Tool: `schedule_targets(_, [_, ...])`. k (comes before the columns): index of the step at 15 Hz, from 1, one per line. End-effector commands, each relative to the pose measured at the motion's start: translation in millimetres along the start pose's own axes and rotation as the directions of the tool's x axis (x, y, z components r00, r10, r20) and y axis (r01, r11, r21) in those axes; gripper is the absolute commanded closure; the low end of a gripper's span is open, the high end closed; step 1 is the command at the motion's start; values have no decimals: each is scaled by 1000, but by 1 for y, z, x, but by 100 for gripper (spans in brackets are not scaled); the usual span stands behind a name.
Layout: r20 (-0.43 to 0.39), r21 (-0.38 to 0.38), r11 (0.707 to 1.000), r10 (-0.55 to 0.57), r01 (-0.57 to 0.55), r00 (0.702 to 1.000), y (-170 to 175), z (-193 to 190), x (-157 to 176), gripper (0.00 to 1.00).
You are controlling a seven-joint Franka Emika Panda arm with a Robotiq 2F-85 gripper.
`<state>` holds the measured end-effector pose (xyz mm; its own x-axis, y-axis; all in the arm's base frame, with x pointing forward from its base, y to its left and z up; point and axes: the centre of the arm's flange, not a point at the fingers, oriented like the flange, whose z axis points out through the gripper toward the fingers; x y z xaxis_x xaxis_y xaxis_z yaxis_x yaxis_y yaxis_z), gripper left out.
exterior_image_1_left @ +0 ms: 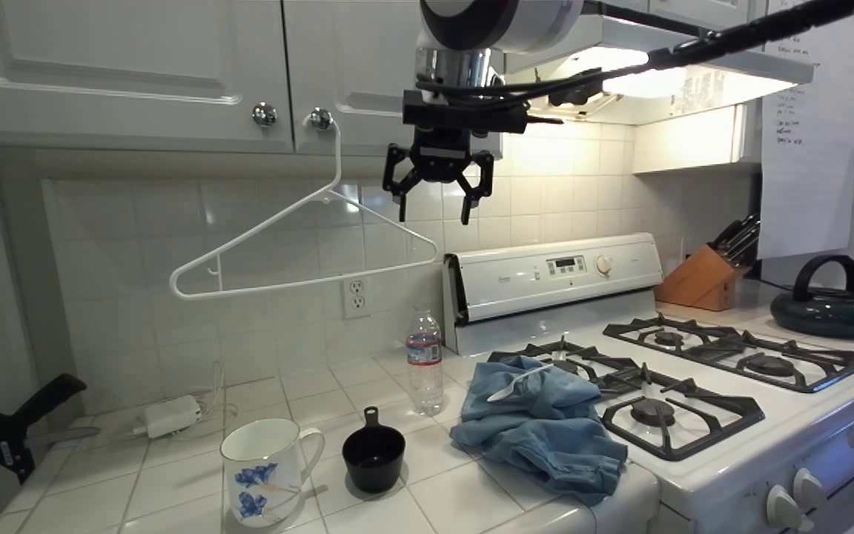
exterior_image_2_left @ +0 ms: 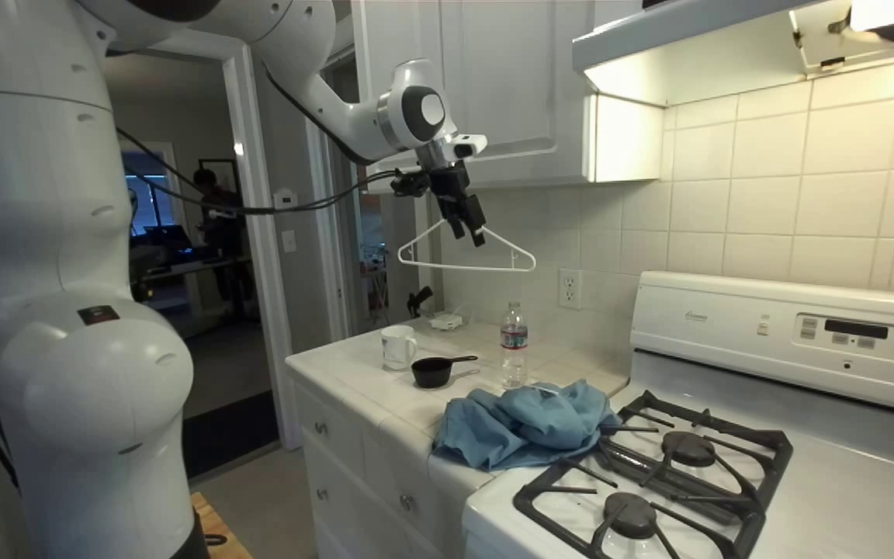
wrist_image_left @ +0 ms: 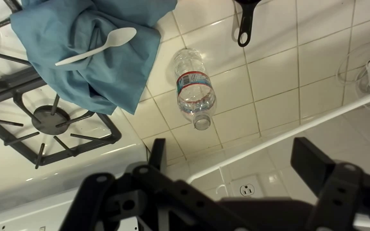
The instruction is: Put the white hanger on the stovetop.
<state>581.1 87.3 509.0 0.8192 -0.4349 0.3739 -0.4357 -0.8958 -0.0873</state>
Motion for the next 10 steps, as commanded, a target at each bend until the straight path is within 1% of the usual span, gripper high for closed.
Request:
schedule_targets(1, [0, 0, 1000, 0, 0, 1000, 0, 0, 0, 0])
schedule_targets(6, [3, -2, 1000, -1, 1, 1000, 1, 1, -1, 0])
schedule_targets(7, [-23, 20, 1000, -23, 24, 999, -2, -3, -11, 0])
schedule_targets(8, [-5, 51, 998, -44, 44, 999, -5, -7, -19, 0])
schedule_targets(10, [-21, 139, 983, -117, 119, 993, -12, -20, -43, 0])
